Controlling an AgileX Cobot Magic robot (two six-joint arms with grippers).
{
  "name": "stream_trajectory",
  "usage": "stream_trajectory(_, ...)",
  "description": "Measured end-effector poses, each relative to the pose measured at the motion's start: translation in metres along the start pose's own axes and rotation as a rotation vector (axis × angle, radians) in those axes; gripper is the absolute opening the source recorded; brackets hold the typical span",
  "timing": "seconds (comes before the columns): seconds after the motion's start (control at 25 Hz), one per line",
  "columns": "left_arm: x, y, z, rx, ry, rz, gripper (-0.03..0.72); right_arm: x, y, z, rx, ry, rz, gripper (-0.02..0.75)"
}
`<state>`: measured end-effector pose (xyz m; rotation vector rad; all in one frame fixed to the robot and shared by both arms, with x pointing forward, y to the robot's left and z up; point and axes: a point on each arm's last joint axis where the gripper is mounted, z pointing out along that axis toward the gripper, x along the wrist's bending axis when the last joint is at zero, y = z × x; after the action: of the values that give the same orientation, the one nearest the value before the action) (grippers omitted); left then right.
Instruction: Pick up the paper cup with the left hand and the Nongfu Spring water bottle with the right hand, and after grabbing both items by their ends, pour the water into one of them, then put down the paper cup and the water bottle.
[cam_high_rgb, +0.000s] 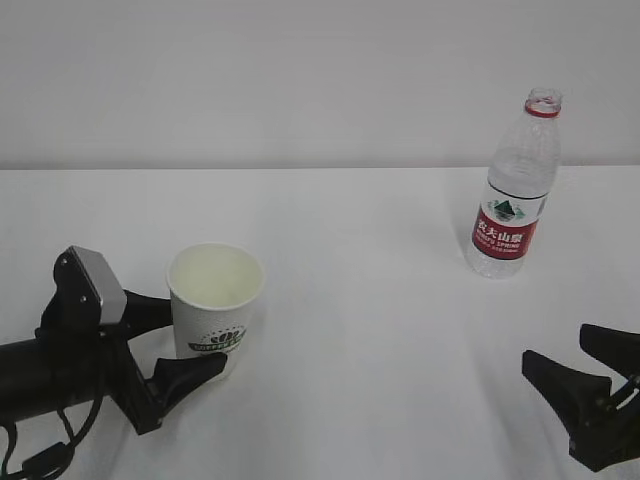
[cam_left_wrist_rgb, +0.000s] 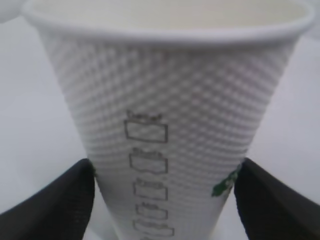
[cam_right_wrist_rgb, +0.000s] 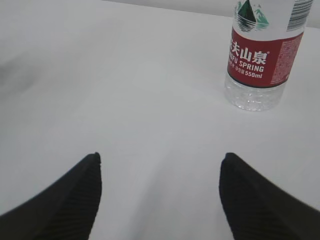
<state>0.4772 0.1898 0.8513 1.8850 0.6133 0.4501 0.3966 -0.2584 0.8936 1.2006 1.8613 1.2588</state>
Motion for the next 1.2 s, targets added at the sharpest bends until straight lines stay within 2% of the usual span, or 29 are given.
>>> stream_trajectory(0.2,0.0,-0.001,0.0,0.003,0.006,-0.03,0.682,0.0,0.0,0.0,0.0,0.0,0.0,0.556)
stream_trajectory(0.72,0.004,-0.009,0.008,0.019,0.007,-0.088,0.691,0.0,0.0,0.0,0.0,0.0,0.0,0.556)
stream_trajectory(0.92,0.012,0.001,0.019,-0.027,0.001,-0.084,0.691,0.0,0.0,0.0,0.0,0.0,0.0,0.556)
stream_trajectory(1.2,0.01,0.006,0.025,-0.043,-0.018,-0.072,0.685,0.0,0.0,0.0,0.0,0.0,0.002,0.556)
